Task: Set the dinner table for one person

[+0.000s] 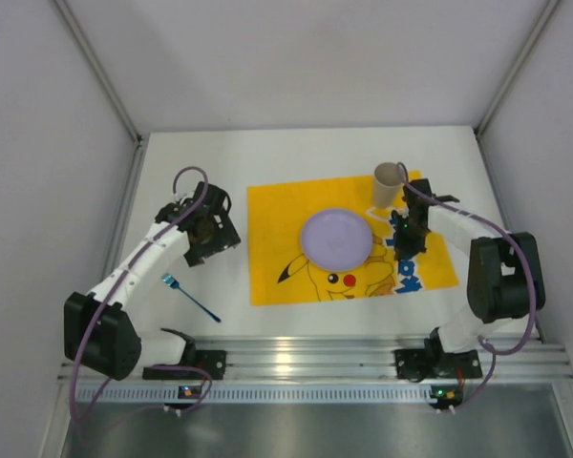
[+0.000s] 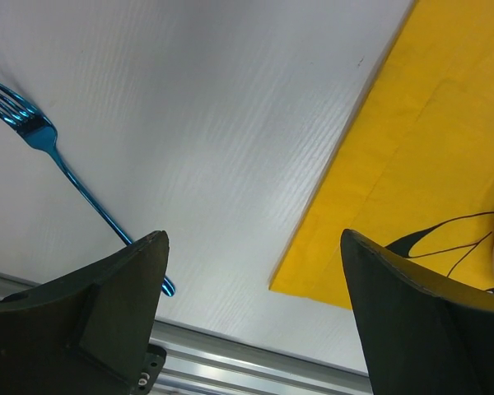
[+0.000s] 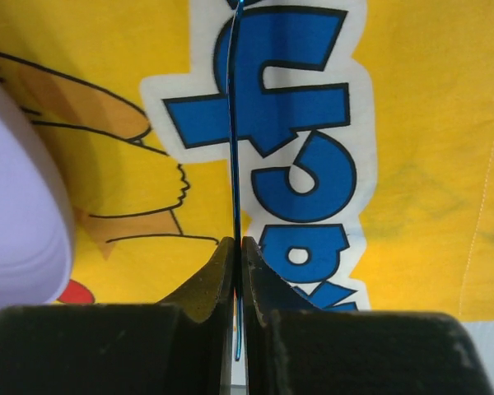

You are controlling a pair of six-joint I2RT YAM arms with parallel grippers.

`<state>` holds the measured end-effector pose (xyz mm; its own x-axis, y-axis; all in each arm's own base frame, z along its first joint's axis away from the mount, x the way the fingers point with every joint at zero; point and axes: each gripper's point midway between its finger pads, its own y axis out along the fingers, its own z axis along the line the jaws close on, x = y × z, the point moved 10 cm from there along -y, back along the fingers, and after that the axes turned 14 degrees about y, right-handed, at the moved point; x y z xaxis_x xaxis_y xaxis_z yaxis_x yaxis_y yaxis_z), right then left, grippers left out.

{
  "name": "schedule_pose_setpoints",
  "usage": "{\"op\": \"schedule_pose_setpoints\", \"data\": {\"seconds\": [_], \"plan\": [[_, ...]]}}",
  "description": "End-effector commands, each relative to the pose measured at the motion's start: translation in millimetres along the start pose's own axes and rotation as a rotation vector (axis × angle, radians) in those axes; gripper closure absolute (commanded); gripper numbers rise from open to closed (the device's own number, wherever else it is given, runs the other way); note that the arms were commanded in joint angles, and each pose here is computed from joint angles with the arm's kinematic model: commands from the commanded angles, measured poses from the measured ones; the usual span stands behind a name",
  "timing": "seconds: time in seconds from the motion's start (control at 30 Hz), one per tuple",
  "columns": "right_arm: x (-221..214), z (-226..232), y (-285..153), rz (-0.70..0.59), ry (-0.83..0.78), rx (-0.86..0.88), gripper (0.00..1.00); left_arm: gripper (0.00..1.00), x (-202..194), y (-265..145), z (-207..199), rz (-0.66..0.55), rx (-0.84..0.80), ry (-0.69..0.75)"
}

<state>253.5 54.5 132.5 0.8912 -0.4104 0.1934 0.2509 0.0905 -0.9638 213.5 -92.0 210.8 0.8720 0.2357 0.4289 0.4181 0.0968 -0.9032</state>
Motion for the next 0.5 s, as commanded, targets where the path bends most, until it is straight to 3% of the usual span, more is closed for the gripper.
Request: {"op": "schedule_pose_setpoints", "data": {"seconds": [0.0,0.27,0.4,0.47], "plan": [[5.1,-9.8,4.2,-0.012,0.014,-0.117,1.00,0.09,6.8,1.9,-0.9,-0.049,-0.009,-0.022],[17.3,-18.4,-3.5,-0.066,0.006,-0.302,0.78,0.10,12.8,10.1,-7.5,-0.035,-0.014,-0.014],[20.4,-21.6,-9.1,-0.094,0.007,-0.368,0.51,0.10,10.6,15.1,-5.3,-0.009,0.032,-0.032],[21.9,-23.0,-14.6,-0.111,0.008,-0.403,0.48,0.10,7.8,18.0,-1.7,0.002,0.072,-0.054]]}}
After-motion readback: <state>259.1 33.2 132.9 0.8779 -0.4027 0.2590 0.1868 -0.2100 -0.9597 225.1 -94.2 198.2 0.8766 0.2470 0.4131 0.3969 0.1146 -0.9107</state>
